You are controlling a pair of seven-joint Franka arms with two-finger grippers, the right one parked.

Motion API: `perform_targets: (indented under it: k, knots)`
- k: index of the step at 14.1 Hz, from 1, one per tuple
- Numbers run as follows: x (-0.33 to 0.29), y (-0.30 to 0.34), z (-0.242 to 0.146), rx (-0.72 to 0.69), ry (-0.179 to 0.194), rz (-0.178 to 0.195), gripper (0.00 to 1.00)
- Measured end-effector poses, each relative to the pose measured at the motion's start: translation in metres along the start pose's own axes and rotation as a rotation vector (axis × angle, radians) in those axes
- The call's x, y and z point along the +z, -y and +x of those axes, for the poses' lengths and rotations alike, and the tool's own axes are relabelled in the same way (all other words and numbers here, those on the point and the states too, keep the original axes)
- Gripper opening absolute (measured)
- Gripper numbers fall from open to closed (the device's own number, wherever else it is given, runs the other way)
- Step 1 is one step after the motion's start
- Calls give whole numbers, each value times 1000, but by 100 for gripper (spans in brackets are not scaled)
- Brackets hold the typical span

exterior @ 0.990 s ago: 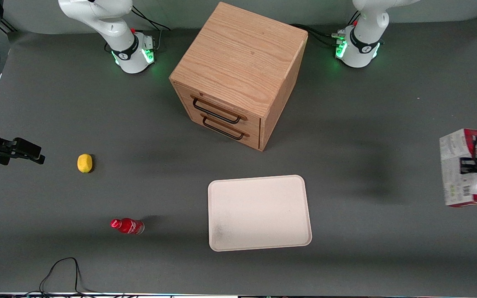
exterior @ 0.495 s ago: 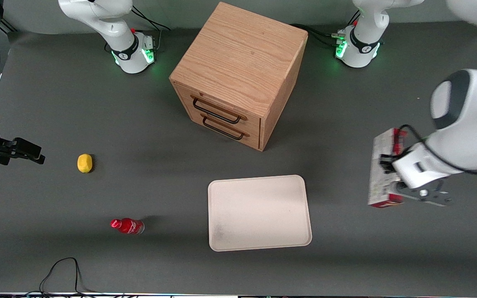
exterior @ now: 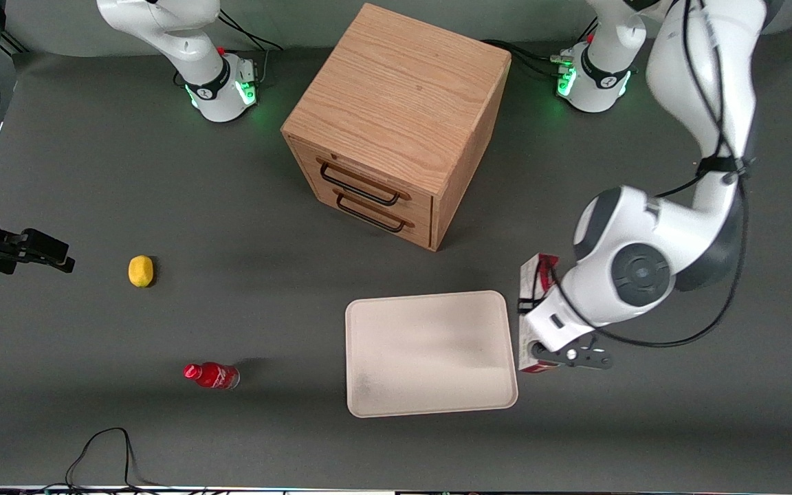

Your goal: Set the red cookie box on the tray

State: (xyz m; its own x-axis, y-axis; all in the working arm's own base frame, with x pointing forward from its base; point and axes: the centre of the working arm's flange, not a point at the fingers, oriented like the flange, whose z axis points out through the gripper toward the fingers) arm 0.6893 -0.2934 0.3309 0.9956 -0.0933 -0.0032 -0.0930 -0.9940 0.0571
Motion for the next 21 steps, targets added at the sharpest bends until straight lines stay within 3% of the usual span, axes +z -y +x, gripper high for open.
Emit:
perform_targets:
  k: [4, 9, 10, 18, 19, 21]
  knots:
    - [60, -21, 9, -27, -25, 45, 4]
    - [88, -22, 16, -113, -53, 36, 5]
    - [88, -23, 16, -116, -56, 37, 10]
    - [76, -22, 21, -123, -109, 38, 96]
    - [61, -18, 23, -129, -126, 36, 100]
    - [15, -5, 25, -148, -168, 32, 100]
